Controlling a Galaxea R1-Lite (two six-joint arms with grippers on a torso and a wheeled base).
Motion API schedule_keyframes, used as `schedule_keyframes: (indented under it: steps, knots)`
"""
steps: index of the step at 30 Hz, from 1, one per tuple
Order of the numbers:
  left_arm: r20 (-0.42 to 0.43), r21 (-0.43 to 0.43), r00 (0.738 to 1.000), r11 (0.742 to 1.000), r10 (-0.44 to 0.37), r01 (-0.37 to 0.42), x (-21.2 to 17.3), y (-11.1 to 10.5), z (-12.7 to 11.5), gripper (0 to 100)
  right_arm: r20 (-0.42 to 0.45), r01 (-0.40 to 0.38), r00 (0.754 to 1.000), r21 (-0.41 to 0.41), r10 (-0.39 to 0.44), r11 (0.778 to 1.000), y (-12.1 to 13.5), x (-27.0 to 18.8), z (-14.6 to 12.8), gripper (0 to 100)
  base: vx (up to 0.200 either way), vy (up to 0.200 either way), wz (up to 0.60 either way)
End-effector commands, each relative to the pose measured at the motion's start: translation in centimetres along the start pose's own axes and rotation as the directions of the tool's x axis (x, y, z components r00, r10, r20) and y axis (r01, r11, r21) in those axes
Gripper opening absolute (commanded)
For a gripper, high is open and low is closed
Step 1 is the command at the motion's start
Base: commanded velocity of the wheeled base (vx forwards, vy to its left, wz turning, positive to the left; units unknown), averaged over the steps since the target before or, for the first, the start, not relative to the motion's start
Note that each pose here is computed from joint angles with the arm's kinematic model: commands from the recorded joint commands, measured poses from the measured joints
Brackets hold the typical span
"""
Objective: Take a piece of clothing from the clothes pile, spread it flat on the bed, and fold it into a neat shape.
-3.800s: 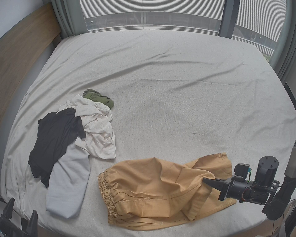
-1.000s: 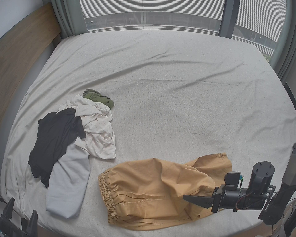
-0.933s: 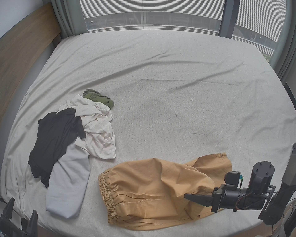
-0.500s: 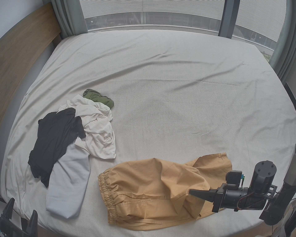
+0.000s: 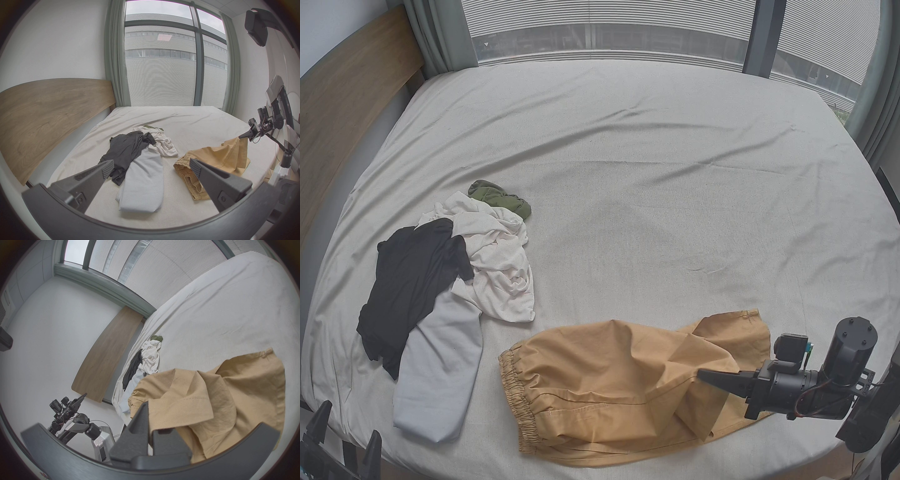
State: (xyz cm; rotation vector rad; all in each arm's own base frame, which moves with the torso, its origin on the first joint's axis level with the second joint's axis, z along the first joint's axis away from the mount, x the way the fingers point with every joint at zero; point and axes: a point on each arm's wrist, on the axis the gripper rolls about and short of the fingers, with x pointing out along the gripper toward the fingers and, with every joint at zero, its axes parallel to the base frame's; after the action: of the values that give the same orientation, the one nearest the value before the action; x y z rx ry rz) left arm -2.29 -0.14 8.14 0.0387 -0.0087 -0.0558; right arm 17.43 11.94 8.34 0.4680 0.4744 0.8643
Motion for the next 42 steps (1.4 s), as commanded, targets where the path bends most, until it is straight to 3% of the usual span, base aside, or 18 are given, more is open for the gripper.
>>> schedule_keyframes:
  steps: [1,13,15,16,17,19,20,22,23,25,27,31,36,42]
  knots:
    - [0.002,0.003,1.0,1.0,-0.001,0.001,0.0,0.0,-0.5,100,0.04,-0.005,0.999,-0.014,0.006,1.0,0.2,-0.5,0.7,0,0.0,0.0,0.0]
    - [0.005,0.008,1.0,1.0,-0.007,0.007,0.0,0.0,-0.5,100,0.063,0.002,0.998,-0.017,-0.001,1.0,0.1,-0.8,1.1,0,0.0,0.0,0.0]
    - [0.123,-0.021,0.992,1.0,0.008,-0.005,-0.4,0.0,2.1,100,0.063,0.002,0.998,-0.016,-0.001,1.0,0.1,-0.8,1.2,0,0.0,0.0,0.0]
    - [0.27,-0.043,0.963,0.999,0.015,-0.003,-1.2,0.1,6.4,100,0.065,0.001,0.998,-0.016,0.0,1.0,0.1,-0.7,1.2,0,0.0,0.0,0.0]
    - [0.402,-0.059,0.916,0.998,0.018,0.007,-1.9,0.4,12.4,100,0.065,0.001,0.998,-0.016,0.0,1.0,0.1,-0.7,1.2,0,0.0,0.0,0.0]
    - [0.406,-0.06,0.914,0.998,0.007,0.019,-1.2,0.7,17.4,100,0.069,0.0,0.998,-0.018,0.001,1.0,0.0,-0.6,1.3,0,0.0,0.0,0.0]
    - [0.365,-0.061,0.93,0.996,-0.035,0.061,-0.6,0.8,18.0,100,0.066,0.004,0.998,-0.016,-0.003,1.0,0.0,-0.7,1.2,0,0.0,0.0,0.0]
    - [0.318,-0.067,0.945,0.992,-0.082,0.108,0.0,0.9,17.9,100,0.066,0.004,0.998,-0.016,-0.003,1.0,0.0,-0.8,1.2,0,0.0,0.0,0.0]
    - [0.191,-0.081,0.964,0.976,-0.185,0.203,2.2,0.7,16.5,100,0.081,0.013,0.997,-0.016,-0.011,1.0,-0.1,-0.9,1.5,0,0.0,0.0,0.0]
    - [0.104,-0.107,0.963,0.96,-0.25,0.26,4.0,0.3,14.8,100,0.11,0.016,0.994,-0.023,-0.013,1.0,-0.1,-1.4,2.0,0,0.0,0.0,0.0]
    - [0.052,-0.171,0.943,0.927,-0.328,0.333,5.7,-0.1,13.7,100,0.137,-0.002,0.991,-0.037,0.008,0.999,0.3,-1.8,2.5,0,0.0,0.0,0.0]
    - [-0.012,-0.294,0.923,0.883,-0.386,0.365,8.9,-1.0,13.0,100,0.164,-0.001,0.986,-0.045,0.009,0.999,0.2,-2.3,3.0,0,0.0,0.0,0.0]
    - [-0.064,-0.32,0.893,0.857,-0.446,0.405,12.6,-2.1,12.2,100,0.175,0.017,0.985,-0.039,-0.01,0.999,-0.2,-2.7,3.2,0,0.0,0.0,0.0]
    - [-0.091,-0.341,0.832,0.802,-0.547,0.49,14.8,-2.9,10.8,100,0.184,0.042,0.982,-0.029,-0.036,0.999,-0.1,-4.0,2.8,0,0.0,0.0,0.0]
